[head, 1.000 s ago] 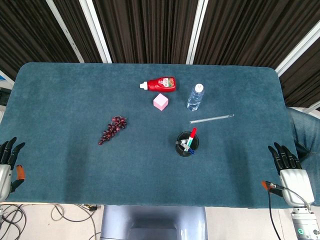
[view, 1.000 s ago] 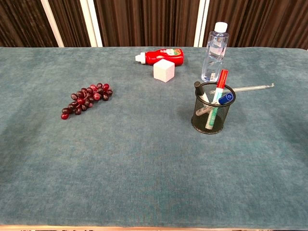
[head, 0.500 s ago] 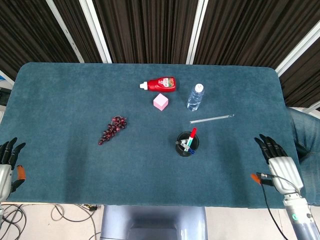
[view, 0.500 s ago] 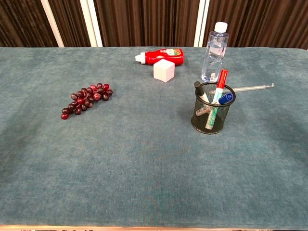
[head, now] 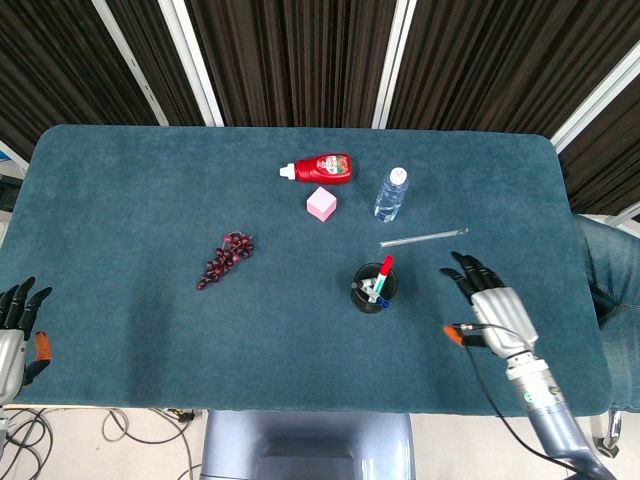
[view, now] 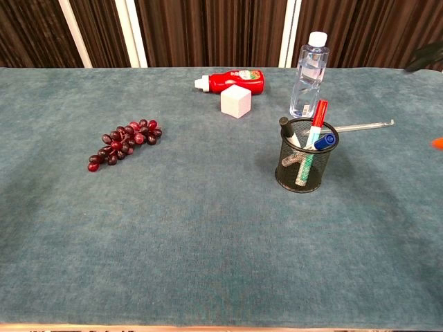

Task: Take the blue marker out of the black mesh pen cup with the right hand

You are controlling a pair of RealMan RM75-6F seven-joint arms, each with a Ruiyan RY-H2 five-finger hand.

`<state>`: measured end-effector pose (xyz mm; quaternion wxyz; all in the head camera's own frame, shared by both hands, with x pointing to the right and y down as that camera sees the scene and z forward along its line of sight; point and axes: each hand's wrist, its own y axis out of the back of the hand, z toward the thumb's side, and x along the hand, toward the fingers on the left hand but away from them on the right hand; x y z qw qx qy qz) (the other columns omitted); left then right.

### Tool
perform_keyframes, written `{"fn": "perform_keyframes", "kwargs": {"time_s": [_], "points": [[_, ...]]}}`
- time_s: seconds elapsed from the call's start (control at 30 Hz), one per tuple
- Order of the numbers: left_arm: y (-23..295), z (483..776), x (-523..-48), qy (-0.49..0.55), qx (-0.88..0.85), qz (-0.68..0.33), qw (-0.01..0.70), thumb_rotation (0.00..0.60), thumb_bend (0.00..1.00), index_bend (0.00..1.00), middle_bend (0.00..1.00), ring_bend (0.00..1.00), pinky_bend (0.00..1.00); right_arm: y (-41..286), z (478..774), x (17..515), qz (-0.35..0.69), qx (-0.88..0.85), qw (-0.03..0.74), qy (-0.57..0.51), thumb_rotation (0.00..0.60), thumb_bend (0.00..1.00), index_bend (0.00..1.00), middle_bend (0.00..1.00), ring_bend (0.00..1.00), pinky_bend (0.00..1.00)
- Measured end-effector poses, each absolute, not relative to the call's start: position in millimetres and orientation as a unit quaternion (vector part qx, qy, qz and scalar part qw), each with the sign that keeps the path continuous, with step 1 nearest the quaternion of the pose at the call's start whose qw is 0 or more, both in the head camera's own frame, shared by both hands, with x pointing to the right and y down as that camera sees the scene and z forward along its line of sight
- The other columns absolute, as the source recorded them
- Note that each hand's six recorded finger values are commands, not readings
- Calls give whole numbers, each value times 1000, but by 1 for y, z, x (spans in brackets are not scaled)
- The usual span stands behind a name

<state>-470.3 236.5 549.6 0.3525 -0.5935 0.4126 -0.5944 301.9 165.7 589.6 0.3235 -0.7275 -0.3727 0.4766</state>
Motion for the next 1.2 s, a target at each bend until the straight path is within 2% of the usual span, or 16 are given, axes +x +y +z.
{"fn": "perform_keyframes", "kwargs": {"time_s": [0.33, 0.57, 0.83, 1.2], "points": [[236, 550, -472, 413, -593, -597, 349, 600, 701, 119, 0, 0, 79, 166, 608, 265, 460, -742, 311, -376, 600, 270, 366, 0, 3, 170], [236, 550, -472, 415, -591, -598, 348, 600, 701, 119, 0, 0, 79, 160, 624, 253, 465, -743, 305, -372, 600, 281, 371, 0, 3, 170], [236, 551, -473, 415, -591, -599, 346, 600, 700, 119, 0, 0, 79, 155, 640, 246, 470, -746, 291, -371, 600, 388, 407, 0, 4, 170], [235, 551, -475, 417, -590, -601, 341, 600, 701, 119, 0, 0, 79, 151, 646, 227, 456, -755, 287, -374, 600, 378, 431, 0, 3, 170]]}}
